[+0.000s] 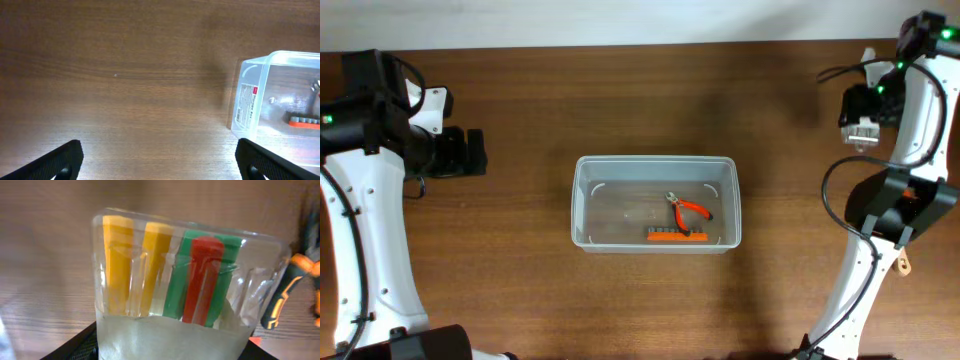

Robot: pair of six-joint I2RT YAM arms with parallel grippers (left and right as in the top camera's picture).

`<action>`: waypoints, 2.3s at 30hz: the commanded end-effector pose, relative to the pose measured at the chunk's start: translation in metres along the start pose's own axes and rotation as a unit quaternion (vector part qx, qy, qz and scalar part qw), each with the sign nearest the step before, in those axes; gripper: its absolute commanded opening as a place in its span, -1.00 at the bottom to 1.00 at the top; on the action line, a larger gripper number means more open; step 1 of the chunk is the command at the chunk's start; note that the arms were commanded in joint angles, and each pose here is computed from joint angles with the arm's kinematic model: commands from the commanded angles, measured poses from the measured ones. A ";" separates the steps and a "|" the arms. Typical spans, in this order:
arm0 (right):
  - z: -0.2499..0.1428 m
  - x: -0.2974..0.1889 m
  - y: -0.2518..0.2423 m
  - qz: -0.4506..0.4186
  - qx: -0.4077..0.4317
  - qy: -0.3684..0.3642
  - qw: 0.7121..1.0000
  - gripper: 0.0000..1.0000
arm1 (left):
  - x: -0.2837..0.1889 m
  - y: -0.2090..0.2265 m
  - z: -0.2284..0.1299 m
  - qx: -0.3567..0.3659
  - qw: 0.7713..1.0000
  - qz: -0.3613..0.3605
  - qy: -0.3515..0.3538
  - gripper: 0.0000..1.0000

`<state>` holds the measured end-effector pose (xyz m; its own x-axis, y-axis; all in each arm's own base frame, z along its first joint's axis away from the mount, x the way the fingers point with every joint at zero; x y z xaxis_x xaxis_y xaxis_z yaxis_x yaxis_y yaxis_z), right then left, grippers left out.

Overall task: Pack container
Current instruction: 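Carry the clip pack over the container and drop it in, then move the right gripper back to the orange-and-black pliers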

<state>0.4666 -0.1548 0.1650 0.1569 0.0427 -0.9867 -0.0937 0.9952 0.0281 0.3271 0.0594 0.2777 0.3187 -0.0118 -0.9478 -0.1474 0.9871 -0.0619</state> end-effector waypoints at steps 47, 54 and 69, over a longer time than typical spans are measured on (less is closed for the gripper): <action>-0.061 -0.163 0.211 -0.089 -0.132 -0.074 0.984 0.97 | -0.001 -0.001 0.003 -0.006 1.000 -0.005 -0.004 0.99; -0.071 -0.164 0.099 -0.138 0.027 -0.058 0.988 0.97 | -0.001 -0.001 0.003 -0.006 1.000 -0.005 -0.004 0.98; -0.082 -0.092 -0.037 -0.004 0.092 -0.058 0.994 0.97 | -0.001 -0.001 0.003 -0.006 1.000 -0.005 -0.004 0.99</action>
<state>0.3612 -0.2062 0.2612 0.2412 -0.0878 -0.9665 0.2149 0.9760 -0.0350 0.3271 0.0594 0.2777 0.3187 -0.0118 -0.9478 -0.1474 0.9871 -0.0619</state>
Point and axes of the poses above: each gripper's point midway between its finger pads, its own x axis out along the fingers, its own y axis along the line the jaws close on, z = x × y, the point moved 3 cm from there along -x, back along the fingers, and after that the axes turned 5 degrees about -x, right-handed, at the moved point
